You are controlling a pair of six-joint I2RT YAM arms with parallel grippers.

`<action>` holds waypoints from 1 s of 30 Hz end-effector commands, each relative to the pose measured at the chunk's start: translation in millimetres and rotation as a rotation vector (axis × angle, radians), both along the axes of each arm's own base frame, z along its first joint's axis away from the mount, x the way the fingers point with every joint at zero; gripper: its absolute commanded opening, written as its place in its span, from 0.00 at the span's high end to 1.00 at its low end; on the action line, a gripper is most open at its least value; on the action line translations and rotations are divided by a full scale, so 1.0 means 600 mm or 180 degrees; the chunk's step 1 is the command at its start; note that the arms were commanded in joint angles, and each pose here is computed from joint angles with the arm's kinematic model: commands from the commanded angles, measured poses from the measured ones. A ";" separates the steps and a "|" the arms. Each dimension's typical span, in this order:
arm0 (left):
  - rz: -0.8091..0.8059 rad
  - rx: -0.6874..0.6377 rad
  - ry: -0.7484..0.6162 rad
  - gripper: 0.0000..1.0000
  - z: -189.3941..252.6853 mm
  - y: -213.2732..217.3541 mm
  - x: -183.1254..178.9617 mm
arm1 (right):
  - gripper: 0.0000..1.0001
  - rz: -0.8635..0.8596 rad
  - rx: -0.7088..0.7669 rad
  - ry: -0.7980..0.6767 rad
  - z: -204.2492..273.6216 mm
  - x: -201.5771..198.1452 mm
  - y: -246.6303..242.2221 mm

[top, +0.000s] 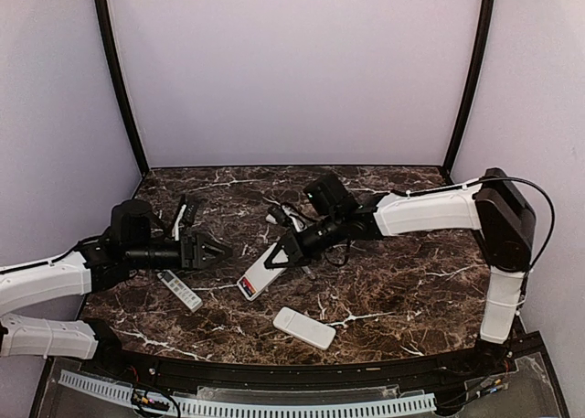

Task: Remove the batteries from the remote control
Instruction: Place the remote control without the battery cover at the center of the board.

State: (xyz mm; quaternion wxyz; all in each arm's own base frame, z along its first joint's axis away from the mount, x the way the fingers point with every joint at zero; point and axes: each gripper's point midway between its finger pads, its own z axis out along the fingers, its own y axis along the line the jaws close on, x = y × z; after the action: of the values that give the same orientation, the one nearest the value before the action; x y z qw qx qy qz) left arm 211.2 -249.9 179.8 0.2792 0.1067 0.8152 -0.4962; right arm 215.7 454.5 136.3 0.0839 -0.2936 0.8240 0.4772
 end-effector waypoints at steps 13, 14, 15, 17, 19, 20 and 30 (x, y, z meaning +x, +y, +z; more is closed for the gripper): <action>0.0156 0.0008 0.0279 0.31 -0.047 0.003 0.000 | 0.80 0.0145 0.0041 0.0147 -0.051 0.030 0.031; 0.0164 0.0042 0.0298 0.31 -0.053 0.004 0.001 | 0.79 0.0086 -0.0003 0.0147 -0.058 0.037 0.028; 0.0197 0.0116 0.0326 0.31 -0.061 0.008 0.002 | 0.79 0.0044 -0.0046 0.0151 -0.065 0.043 0.026; 0.0244 0.0217 0.0375 0.31 -0.074 0.012 0.004 | 0.77 -0.0012 -0.0118 0.0176 -0.078 0.054 0.019; 0.0264 0.0257 0.0400 0.31 -0.081 0.014 0.006 | 0.75 -0.0035 -0.0147 0.0191 -0.085 0.061 0.015; 0.0264 0.0265 0.0414 0.31 -0.084 0.013 0.006 | 0.73 -0.0042 -0.0159 0.0185 -0.087 0.064 0.014; 0.0212 0.0273 0.0463 0.31 -0.104 0.005 0.010 | 0.43 -0.0401 -0.0540 -0.0158 -0.098 0.103 -0.017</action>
State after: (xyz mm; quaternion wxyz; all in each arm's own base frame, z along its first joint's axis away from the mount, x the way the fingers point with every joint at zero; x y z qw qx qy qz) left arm 219.5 -245.8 127.9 0.2347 0.0461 0.8544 -0.4613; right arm 259.4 450.2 70.1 0.0625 -0.2628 0.8619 0.4291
